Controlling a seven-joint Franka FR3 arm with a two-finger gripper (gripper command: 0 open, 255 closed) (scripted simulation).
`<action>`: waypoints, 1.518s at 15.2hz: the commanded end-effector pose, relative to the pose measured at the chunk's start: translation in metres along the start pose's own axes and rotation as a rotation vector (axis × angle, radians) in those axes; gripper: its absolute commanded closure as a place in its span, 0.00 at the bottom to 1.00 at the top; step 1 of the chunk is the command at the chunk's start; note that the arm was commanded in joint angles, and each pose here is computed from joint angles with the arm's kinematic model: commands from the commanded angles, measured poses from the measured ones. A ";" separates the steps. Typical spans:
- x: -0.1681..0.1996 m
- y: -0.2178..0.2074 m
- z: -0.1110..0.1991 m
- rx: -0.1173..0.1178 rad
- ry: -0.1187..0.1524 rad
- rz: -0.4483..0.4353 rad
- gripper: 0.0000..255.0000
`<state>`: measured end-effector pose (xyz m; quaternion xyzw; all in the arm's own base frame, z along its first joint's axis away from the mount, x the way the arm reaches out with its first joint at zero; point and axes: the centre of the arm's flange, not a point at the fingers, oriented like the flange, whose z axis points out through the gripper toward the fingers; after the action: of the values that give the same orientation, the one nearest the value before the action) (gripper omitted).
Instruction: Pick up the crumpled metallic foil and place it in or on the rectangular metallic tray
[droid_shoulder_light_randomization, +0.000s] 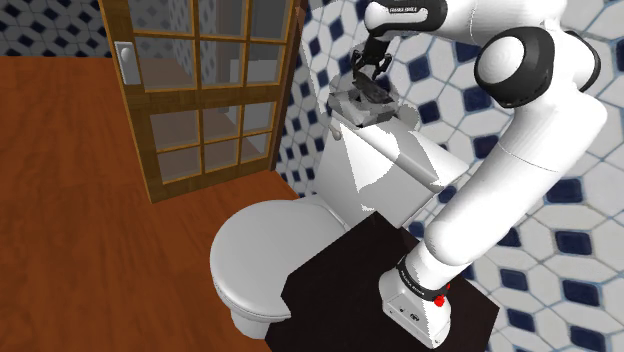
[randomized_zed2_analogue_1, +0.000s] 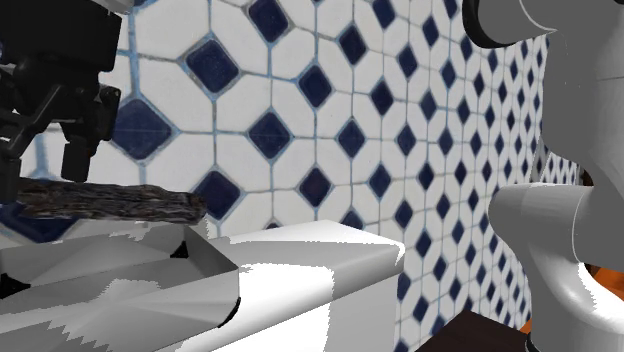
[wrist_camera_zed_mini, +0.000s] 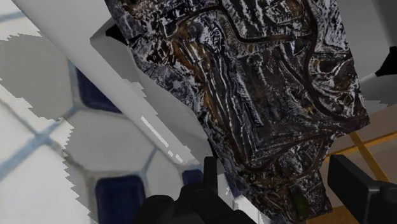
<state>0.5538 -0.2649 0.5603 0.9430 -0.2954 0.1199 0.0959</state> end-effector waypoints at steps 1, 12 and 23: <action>-0.002 -0.001 0.010 0.000 0.000 0.000 1.00; -0.015 -0.006 0.054 0.000 0.000 0.000 1.00; -0.015 -0.006 0.054 0.000 0.000 0.000 0.00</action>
<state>0.5547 -0.2654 0.5037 0.9429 -0.2954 0.1201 0.0959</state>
